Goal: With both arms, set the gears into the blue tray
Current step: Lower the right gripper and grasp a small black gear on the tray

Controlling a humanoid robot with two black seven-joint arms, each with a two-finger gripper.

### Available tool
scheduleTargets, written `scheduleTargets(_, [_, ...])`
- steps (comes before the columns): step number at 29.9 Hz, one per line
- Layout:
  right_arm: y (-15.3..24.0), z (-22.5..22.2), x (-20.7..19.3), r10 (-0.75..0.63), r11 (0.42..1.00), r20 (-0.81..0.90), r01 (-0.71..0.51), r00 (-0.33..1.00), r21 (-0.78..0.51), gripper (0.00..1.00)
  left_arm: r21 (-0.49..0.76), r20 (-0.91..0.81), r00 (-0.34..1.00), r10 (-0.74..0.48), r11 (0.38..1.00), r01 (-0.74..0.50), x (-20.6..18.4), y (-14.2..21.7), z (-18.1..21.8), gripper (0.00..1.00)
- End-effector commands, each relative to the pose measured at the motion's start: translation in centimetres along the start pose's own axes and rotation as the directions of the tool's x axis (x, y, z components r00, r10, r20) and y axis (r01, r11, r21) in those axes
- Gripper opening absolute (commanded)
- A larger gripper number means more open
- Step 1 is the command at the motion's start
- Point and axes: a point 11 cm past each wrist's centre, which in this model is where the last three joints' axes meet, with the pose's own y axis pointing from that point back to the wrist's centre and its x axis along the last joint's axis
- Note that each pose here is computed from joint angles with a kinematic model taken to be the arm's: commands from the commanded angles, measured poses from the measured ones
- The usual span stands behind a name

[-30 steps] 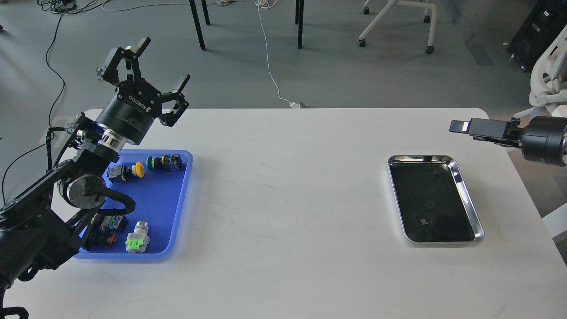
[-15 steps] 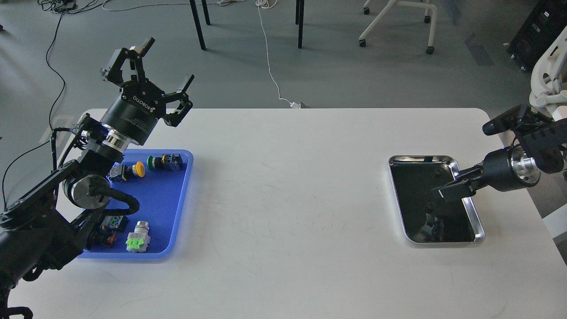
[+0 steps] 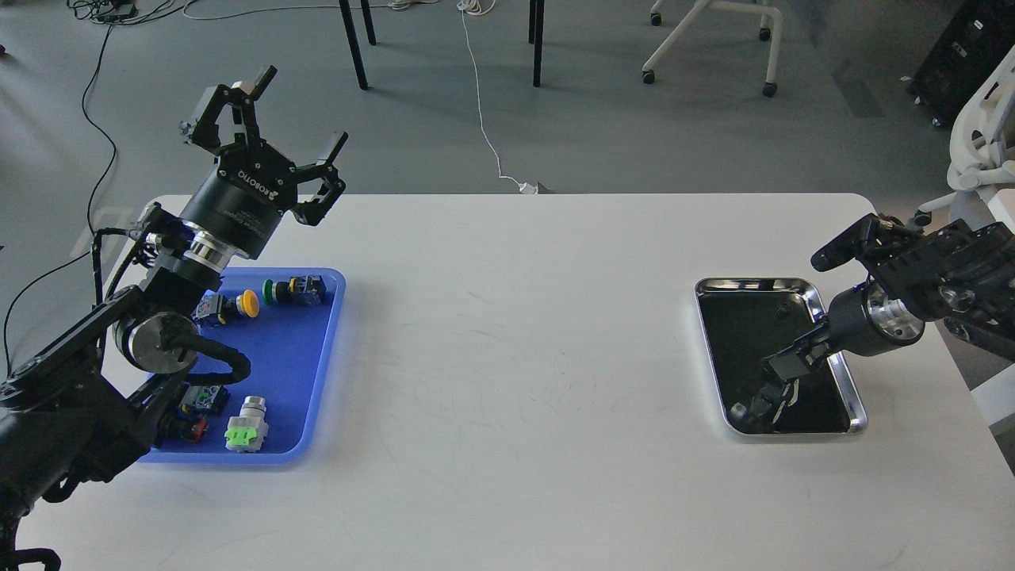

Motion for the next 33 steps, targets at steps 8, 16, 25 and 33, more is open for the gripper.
scheduleTargets(8, [-0.9, -0.5, 0.2, -0.026, 1.0, -0.024, 0.026, 0.999, 0.0, 0.66, -0.002, 0.002, 1.0, 0.002, 1.0, -0.002, 0.1, 0.0, 0.1, 0.98])
scheduleTargets(16, [-1.5, -0.7, 0.1, -0.033, 0.999, -0.026, 0.033, 0.999, 0.001, 0.62, 0.001, 0.004, 1.0, 0.002, 1.0, -0.002, 0.1, 0.1, 0.1, 0.98])
scheduleTargets(25, [-2.2, -1.2, -0.2, -0.043, 0.999, -0.027, 0.043, 0.999, 0.014, 0.62, -0.014, 0.005, 1.0, 0.007, 1.0, -0.007, 0.3, 0.0, 0.6, 0.98])
scheduleTargets(33, [-2.6, -1.3, -0.8, -0.044, 0.999, -0.028, 0.045, 0.999, 0.019, 0.59, -0.015, 0.008, 1.0, 0.008, 1.0, -0.008, 0.3, 0.1, 0.8, 0.98])
